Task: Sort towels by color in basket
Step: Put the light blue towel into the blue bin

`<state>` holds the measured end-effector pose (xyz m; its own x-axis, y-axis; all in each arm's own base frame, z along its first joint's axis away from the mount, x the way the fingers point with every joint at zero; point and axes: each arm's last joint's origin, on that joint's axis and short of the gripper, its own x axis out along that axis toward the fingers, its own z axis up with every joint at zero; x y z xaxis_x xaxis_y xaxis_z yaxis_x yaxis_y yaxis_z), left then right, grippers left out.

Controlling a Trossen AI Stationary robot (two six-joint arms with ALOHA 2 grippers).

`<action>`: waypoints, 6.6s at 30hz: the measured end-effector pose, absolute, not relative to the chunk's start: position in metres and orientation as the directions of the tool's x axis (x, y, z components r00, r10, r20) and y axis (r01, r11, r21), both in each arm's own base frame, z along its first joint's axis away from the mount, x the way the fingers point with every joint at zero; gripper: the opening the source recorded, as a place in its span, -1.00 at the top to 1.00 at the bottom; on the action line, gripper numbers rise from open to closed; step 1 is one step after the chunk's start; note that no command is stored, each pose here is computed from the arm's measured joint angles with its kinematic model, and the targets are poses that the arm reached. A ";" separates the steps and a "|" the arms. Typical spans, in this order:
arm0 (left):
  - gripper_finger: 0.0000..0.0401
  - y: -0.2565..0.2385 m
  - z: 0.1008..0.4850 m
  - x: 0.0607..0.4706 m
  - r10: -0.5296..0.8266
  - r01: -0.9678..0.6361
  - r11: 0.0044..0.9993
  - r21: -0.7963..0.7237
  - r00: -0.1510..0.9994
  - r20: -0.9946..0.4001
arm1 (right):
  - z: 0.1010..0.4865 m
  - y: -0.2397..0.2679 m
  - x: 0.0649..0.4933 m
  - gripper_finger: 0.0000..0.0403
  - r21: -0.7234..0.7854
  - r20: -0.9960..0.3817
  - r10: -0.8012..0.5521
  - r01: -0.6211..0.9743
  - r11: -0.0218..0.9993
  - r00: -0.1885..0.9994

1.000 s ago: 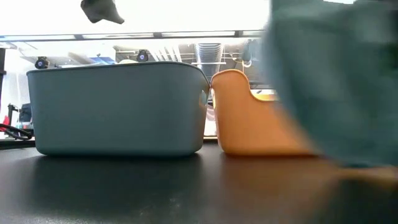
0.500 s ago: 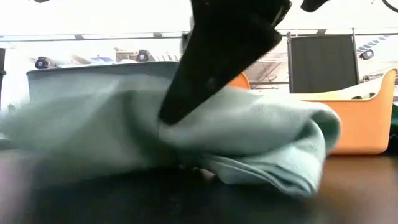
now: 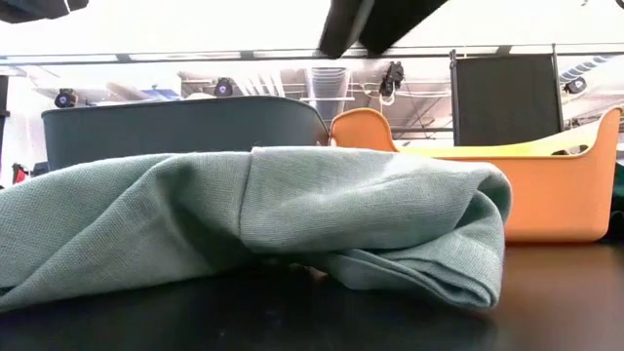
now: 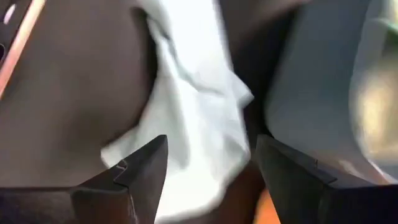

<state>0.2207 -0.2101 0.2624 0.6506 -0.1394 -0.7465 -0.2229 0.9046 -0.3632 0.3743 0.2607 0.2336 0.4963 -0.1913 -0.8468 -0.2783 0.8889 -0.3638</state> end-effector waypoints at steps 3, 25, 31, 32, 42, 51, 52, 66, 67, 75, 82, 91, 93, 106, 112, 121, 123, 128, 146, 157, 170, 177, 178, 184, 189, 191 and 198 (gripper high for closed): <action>-0.62 -0.222 0.258 0.233 -0.101 -0.264 0.902 -0.341 0.640 -0.762 | 0.255 0.270 0.349 -0.19 -0.332 -0.844 -0.197 -0.196 0.923 0.499; -0.62 -0.246 0.191 0.323 0.095 -0.389 0.906 -0.168 0.574 -0.813 | 0.287 0.299 0.257 -0.10 -0.208 -0.799 -0.269 0.173 0.963 0.538; -0.60 -0.236 0.159 0.341 0.114 -0.397 0.910 -0.123 0.522 -0.845 | 0.286 0.299 0.257 -0.09 -0.196 -0.812 -0.259 0.175 0.965 0.523; -0.58 -0.235 0.155 0.343 0.106 -0.398 0.909 -0.124 0.509 -0.854 | 0.286 0.298 0.256 -0.09 -0.202 -0.814 -0.263 0.171 0.964 0.519; 0.40 -0.224 0.151 0.342 0.120 -0.448 0.889 -0.096 0.432 -0.894 | 0.315 0.272 0.228 -0.09 -0.249 -0.833 -0.337 0.246 0.937 0.439; 0.88 -0.213 0.239 0.320 0.053 -0.371 0.907 -0.200 0.573 -0.818 | 0.356 0.241 0.203 -0.09 -0.227 -0.745 -0.338 0.257 0.939 0.576; 0.90 -0.210 0.256 0.315 0.054 -0.357 0.911 -0.205 0.598 -0.800 | 0.358 0.239 0.201 -0.09 -0.227 -0.737 -0.341 0.261 0.938 0.583; 0.97 -0.084 0.338 0.244 0.430 -0.546 0.827 0.134 0.460 -0.777 | 0.351 0.224 0.210 -0.09 -0.230 -0.668 -0.438 0.392 0.891 0.602; 0.97 -0.080 0.329 0.247 0.419 -0.538 0.831 0.145 0.432 -0.799 | 0.350 0.221 0.212 -0.09 -0.220 -0.667 -0.444 0.412 0.884 0.598; 0.98 -0.079 0.245 0.297 0.153 -0.355 0.932 -0.067 0.556 -0.817 | 0.355 0.197 0.230 -0.09 -0.153 -0.680 -0.482 0.535 0.831 0.553; 0.97 -0.062 0.197 0.323 0.144 -0.440 0.890 -0.118 0.518 -0.843 | 0.366 0.162 0.242 -0.09 -0.012 -0.778 -0.433 0.679 0.734 0.454; 0.83 -0.036 0.170 0.335 0.229 -0.582 0.810 -0.075 0.431 -0.873 | 0.386 0.084 0.253 -0.09 0.175 -0.825 -0.437 0.896 0.407 0.359; 0.82 -0.028 0.166 0.334 0.243 -0.619 0.783 -0.062 0.396 -0.886 | 0.387 0.061 0.255 -0.09 0.182 -0.838 -0.441 0.927 0.328 0.321; 0.53 -0.012 0.170 0.334 0.098 -0.579 0.799 -0.162 0.391 -0.915 | 0.335 -0.095 0.237 -0.09 -0.137 -0.930 -0.351 0.989 0.063 -0.107; 0.05 -0.007 0.178 0.325 0.012 -0.539 0.823 -0.178 0.331 -0.943 | 0.282 -0.154 0.207 -0.09 -0.256 -0.935 -0.263 0.966 0.039 -0.237; -0.48 -0.005 0.209 0.325 0.014 -0.487 0.868 -0.092 0.209 -0.978 | 0.204 -0.218 0.174 -0.09 -0.207 -0.932 -0.298 0.978 -0.026 -0.206; -0.53 -0.004 0.213 0.330 0.035 -0.487 0.869 -0.083 0.228 -0.973 | 0.189 -0.226 0.168 -0.09 -0.220 -0.933 -0.284 0.975 -0.036 -0.221; -0.56 0.006 0.215 0.339 0.047 -0.488 0.869 -0.082 0.248 -0.968 | 0.153 -0.236 0.162 -0.07 -0.248 -0.947 -0.214 0.968 0.021 -0.238; -0.55 0.023 0.244 0.334 0.033 -0.387 0.921 -0.036 0.170 -0.985 | 0.202 -0.222 0.195 0.91 0.027 -0.905 -0.385 0.927 0.375 0.182; -0.55 0.017 0.204 0.356 0.037 -0.261 0.959 -0.112 0.506 -0.862 | 0.233 -0.185 0.275 0.91 0.454 -0.604 -0.302 0.630 0.630 0.738; -0.55 0.017 0.249 0.353 0.031 -0.282 0.956 -0.079 0.364 -0.931 | 0.176 -0.181 0.325 0.87 0.503 -0.681 -0.214 0.659 0.559 0.700; -0.55 0.018 0.303 0.348 0.092 -0.291 0.955 -0.056 0.472 -0.877 | 0.169 -0.181 0.346 0.45 0.535 -0.685 -0.167 0.644 0.547 0.710; -0.55 0.020 0.310 0.346 0.121 -0.303 0.952 -0.041 0.498 -0.859 | 0.171 -0.180 0.350 0.37 0.545 -0.677 -0.151 0.628 0.556 0.721; -0.55 0.045 0.332 0.332 0.216 -0.413 0.909 -0.054 0.578 -0.787 | 0.220 -0.174 0.349 -0.01 0.571 -0.586 -0.171 0.553 0.607 0.792; -0.55 0.079 0.323 0.341 0.269 -0.484 0.872 -0.072 0.596 -0.757 | 0.253 -0.164 0.330 -0.21 0.534 -0.584 -0.179 0.541 0.649 0.791; -0.55 0.098 0.312 0.349 0.283 -0.516 0.852 -0.084 0.591 -0.755 | 0.262 -0.159 0.320 -0.28 0.506 -0.605 -0.180 0.549 0.665 0.776; -0.55 0.156 0.254 0.377 0.286 -0.663 0.738 -0.122 0.472 -0.834 | 0.300 -0.135 0.277 -0.48 0.419 -0.645 -0.250 0.608 0.674 0.722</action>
<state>0.3768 0.1564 0.2540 0.4719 0.2859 -0.8340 -0.6634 0.7382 -0.1223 0.2770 -0.1348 0.3003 0.7217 -0.2499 -0.6455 0.6083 0.6739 0.4193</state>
